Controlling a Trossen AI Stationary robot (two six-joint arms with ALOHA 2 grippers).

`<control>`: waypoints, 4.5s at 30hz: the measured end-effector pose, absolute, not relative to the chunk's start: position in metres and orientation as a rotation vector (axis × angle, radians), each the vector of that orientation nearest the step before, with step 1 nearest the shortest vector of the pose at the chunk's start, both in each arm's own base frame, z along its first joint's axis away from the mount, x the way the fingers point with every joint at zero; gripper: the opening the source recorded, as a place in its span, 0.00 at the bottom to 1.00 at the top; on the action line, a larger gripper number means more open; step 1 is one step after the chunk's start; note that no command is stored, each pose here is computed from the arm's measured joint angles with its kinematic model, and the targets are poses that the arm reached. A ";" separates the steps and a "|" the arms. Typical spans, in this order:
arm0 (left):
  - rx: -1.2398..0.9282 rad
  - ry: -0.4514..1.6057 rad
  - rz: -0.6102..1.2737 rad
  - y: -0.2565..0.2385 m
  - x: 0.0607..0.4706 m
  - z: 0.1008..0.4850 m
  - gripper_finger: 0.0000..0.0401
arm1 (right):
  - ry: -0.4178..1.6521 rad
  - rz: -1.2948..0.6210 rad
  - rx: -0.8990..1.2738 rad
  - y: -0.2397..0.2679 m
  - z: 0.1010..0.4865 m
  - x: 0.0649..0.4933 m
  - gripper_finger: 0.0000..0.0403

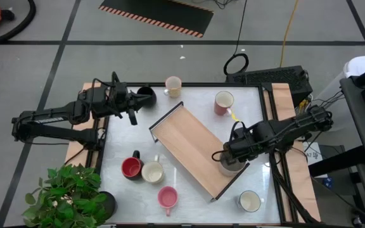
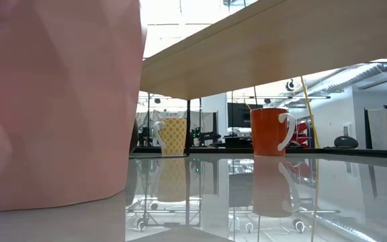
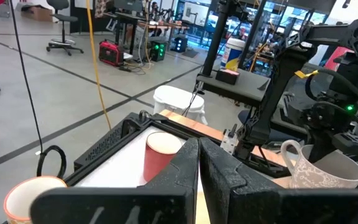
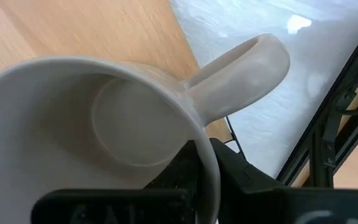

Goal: Place coffee mugs
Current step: Put the gray mug on the shelf, then put the orange-black mug on the shelf

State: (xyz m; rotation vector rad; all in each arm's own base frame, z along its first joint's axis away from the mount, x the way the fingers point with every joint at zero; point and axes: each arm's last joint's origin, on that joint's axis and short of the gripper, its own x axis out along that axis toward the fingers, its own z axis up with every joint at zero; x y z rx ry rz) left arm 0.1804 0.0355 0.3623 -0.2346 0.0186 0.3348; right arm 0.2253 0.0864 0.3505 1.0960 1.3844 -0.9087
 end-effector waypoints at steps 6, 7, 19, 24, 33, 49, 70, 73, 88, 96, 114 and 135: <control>-0.228 0.020 0.335 0.036 0.180 0.362 0.05 | 1.385 -0.896 1.077 0.090 0.351 0.224 0.04; -0.227 0.020 0.334 0.035 0.180 0.362 0.05 | 1.386 -0.893 1.073 0.090 0.351 0.224 0.04; -0.247 0.016 0.334 0.035 0.180 0.362 0.05 | 1.395 -0.881 1.069 0.091 0.351 0.223 0.22; -0.350 0.017 0.356 0.035 0.177 0.374 0.05 | 1.339 -0.856 1.052 0.087 0.359 0.215 0.29; -0.302 0.436 0.619 0.051 0.176 0.410 0.05 | 1.046 -0.829 1.004 0.060 0.389 0.180 0.31; -0.810 0.791 0.443 0.100 0.225 0.365 0.05 | 0.836 -0.715 0.681 0.019 0.417 0.131 0.31; -0.996 1.358 0.455 0.010 0.196 0.351 0.18 | 0.887 -0.659 0.323 -0.009 0.423 0.117 0.31; -0.985 1.384 0.454 0.005 0.194 0.351 0.33 | 0.859 -0.691 0.367 -0.011 0.424 0.119 0.31; -0.884 1.552 0.418 -0.025 0.215 0.327 0.75 | 0.734 -0.789 0.709 -0.013 0.423 0.141 0.31; -0.635 1.581 0.363 -0.052 0.223 0.316 0.76 | 0.762 -0.700 0.785 -0.010 0.420 0.159 0.31; -0.424 1.662 0.338 -0.080 0.209 0.238 0.75 | 0.864 -0.573 0.873 0.002 0.411 0.188 0.31; -0.403 1.700 0.388 -0.071 0.203 0.219 0.05 | 0.798 -0.583 0.809 0.011 0.413 0.190 0.31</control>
